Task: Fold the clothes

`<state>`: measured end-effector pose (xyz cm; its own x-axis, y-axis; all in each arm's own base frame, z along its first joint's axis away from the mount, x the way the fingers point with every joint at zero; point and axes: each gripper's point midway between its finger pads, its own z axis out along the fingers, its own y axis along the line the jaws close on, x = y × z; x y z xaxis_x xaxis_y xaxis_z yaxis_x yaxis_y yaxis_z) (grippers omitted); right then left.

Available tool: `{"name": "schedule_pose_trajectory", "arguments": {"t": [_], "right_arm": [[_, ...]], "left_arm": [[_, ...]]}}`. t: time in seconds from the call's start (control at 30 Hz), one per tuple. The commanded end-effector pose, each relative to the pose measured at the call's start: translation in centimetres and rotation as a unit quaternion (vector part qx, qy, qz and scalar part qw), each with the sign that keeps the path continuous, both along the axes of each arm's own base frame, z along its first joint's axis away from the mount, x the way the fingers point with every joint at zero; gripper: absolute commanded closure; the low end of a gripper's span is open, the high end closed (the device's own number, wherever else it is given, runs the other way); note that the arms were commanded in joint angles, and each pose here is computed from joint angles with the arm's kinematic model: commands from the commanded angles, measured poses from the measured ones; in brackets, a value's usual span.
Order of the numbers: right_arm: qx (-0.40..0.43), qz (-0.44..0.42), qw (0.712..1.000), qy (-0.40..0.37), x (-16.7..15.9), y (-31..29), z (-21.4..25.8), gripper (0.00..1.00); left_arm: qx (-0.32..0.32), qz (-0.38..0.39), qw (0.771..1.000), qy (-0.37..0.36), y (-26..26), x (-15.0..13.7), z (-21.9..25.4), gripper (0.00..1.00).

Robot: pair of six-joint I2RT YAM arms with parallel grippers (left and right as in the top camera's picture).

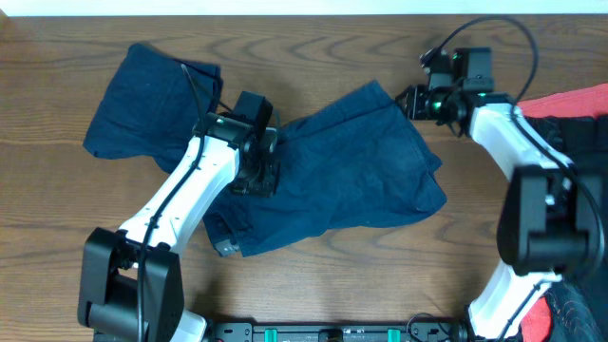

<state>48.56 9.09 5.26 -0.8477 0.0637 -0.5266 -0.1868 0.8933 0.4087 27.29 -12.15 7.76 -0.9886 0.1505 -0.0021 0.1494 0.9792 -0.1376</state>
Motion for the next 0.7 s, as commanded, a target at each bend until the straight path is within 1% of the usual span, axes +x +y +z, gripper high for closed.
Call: {"name": "schedule_pose_trajectory", "arguments": {"t": [0.0,0.17,0.23,0.27,0.33,0.37,0.4,0.53,0.57,0.67], "right_arm": [[0.007,0.018,1.000,-0.001,0.3,0.5,-1.7,0.61],[0.040,0.041,0.998,0.001,0.2,1.8,-2.6,0.60],[0.047,0.048,0.998,0.009,-0.1,2.3,-2.9,0.62],[0.047,0.050,0.998,0.015,-0.4,2.5,-3.2,0.68],[0.047,0.051,0.997,0.019,-0.5,2.6,-3.3,0.88],[0.049,0.051,0.997,0.017,-0.5,2.6,-3.1,0.94],[0.053,0.043,0.998,0.015,-0.3,2.3,-2.6,0.99],[0.045,-0.035,0.998,0.028,0.1,-1.0,-0.7,0.99],[0.031,-0.053,0.998,0.029,0.1,-2.1,-0.3,0.99],[-0.021,-0.111,0.993,0.028,-0.2,-5.9,1.0,0.99]], "left_arm": [[-0.016,0.021,0.999,0.035,-0.4,-1.6,0.6,0.72],[0.000,0.029,0.997,0.077,0.4,-4.0,-0.8,0.72],[0.003,0.030,0.996,0.084,0.6,-4.5,-1.5,0.72],[0.004,0.030,0.996,0.087,0.7,-4.7,-1.9,0.71],[0.005,0.029,0.996,0.088,0.9,-5.1,-2.8,0.70],[0.004,0.030,0.996,0.086,0.9,-5.2,-3.3,0.67],[0.004,0.029,0.996,0.085,0.9,-5.3,-3.8,0.66],[0.009,0.029,0.997,0.071,1.4,-5.5,-5.8,0.64],[0.016,0.029,0.997,0.066,1.7,-5.5,-6.2,0.62],[0.034,0.030,0.998,0.046,2.5,-5.1,-7.2,0.61]]}}
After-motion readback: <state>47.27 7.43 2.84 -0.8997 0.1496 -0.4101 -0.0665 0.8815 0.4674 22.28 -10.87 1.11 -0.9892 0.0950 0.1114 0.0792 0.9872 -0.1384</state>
